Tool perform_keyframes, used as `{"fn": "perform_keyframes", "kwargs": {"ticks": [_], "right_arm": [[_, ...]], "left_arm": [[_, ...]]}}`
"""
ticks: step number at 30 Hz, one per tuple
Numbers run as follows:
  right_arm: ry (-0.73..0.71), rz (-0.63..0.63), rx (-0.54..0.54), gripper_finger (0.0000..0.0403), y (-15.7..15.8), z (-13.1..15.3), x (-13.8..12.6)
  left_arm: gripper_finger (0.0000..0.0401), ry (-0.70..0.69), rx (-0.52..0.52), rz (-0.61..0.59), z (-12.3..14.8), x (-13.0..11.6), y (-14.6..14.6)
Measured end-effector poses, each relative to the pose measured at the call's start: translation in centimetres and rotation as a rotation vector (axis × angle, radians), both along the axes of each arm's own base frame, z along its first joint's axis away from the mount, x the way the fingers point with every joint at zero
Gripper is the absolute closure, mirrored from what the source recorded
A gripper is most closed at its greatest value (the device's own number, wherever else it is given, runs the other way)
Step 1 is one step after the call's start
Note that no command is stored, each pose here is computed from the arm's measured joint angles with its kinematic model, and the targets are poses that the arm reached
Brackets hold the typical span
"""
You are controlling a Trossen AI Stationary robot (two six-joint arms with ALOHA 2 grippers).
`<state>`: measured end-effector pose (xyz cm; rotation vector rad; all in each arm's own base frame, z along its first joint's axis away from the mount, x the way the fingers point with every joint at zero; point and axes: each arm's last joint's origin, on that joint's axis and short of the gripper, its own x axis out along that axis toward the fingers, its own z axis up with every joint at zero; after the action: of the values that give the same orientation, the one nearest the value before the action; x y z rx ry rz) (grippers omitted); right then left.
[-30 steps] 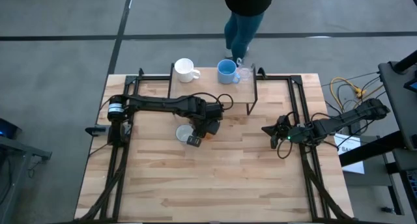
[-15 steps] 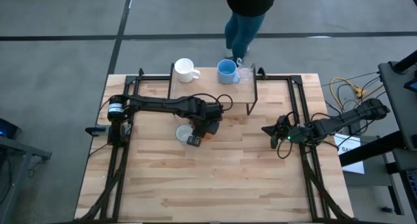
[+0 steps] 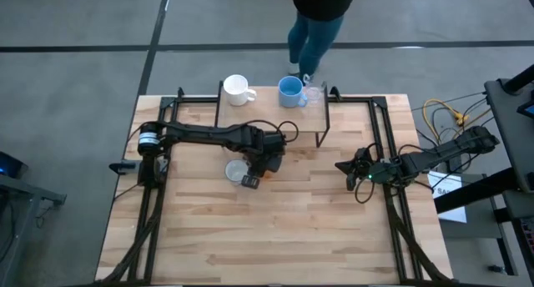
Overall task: Stack small to large cups/mugs on shelf
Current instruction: Put the orange mug on the shelf
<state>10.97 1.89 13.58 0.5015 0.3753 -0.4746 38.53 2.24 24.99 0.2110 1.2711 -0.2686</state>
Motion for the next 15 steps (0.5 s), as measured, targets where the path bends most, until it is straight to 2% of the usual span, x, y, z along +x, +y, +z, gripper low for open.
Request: {"fn": "perform_keyframes", "kwargs": {"ticks": [8, 15], "right_arm": [[0.0, 0.0, 0.0, 0.0394, 0.0, 0.0, 0.0], [0.002, 0.002, -0.004, 0.0394, 0.0, 0.0, 0.0]], "left_arm": [[0.0325, 0.014, -0.001, 0.0, -0.24, -0.14, 0.01], [0.0379, 0.014, 0.0, 0.0, -0.24, -0.14, 0.01]]}}
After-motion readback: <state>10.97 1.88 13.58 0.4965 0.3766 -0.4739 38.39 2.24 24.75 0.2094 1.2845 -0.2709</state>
